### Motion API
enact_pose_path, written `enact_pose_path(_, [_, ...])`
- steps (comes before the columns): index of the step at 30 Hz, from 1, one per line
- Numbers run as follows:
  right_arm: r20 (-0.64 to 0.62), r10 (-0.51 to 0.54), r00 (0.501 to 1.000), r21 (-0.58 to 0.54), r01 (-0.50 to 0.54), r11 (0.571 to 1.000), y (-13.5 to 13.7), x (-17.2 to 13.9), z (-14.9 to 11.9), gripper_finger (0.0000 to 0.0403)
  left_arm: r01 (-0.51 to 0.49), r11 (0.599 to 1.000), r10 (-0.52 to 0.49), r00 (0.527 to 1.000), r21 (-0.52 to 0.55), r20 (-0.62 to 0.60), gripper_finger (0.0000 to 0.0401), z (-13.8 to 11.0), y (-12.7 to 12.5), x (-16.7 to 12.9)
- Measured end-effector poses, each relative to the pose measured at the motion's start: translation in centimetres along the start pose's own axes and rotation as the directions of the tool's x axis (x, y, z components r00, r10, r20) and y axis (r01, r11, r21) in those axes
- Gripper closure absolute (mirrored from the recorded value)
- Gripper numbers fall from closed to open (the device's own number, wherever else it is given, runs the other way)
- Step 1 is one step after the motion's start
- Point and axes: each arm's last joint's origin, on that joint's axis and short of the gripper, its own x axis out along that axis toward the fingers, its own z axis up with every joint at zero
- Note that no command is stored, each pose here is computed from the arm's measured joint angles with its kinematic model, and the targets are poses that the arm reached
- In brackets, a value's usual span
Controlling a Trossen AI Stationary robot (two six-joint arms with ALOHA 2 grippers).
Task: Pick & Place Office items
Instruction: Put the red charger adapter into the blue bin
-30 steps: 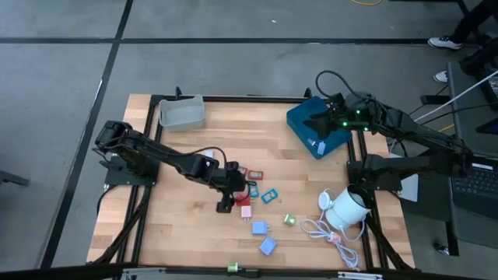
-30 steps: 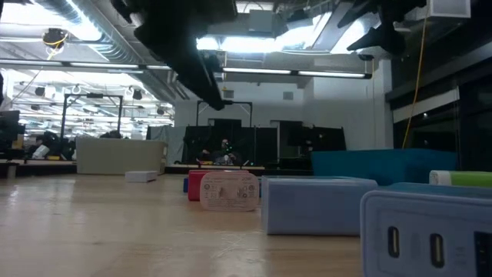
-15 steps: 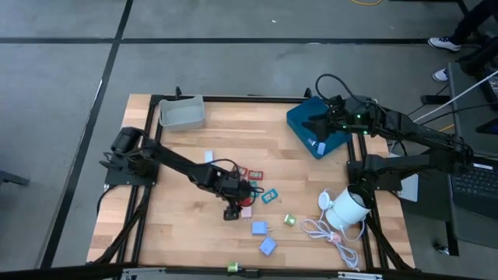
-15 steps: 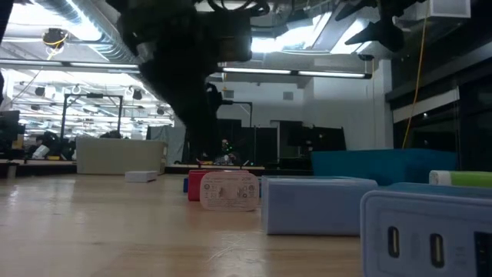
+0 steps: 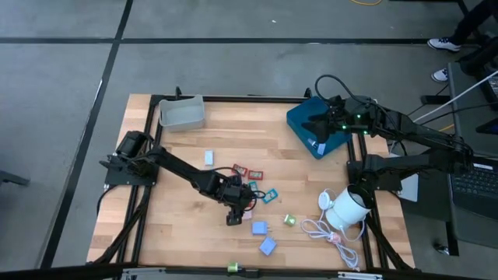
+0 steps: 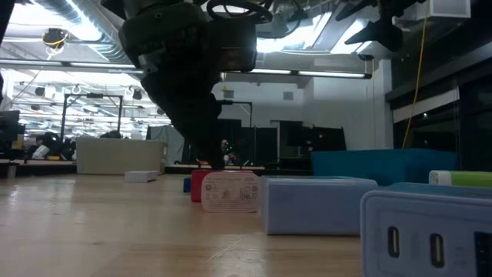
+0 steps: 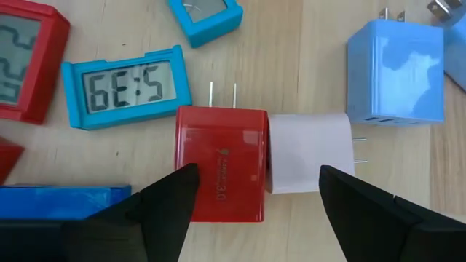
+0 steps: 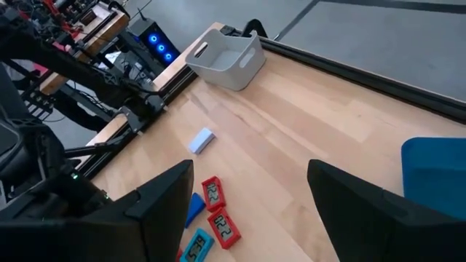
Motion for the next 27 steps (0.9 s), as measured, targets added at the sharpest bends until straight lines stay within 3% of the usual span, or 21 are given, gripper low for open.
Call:
enact_pose_path(16, [-0.01,0.013,1.0,-0.026,-0.013,1.0,0.0,0.0,0.0,0.0126,-0.088,0.996,0.086,0.993,-0.025,-0.079,0.012,-0.5,1.4,0.4])
enact_pose_path(27, [-0.012,0.015,1.0,-0.026,-0.016,1.0,0.0,0.0,0.0,0.0126,-0.135,0.989,0.138,0.99,0.065,-0.042,0.012,0.6,1.8,-0.4])
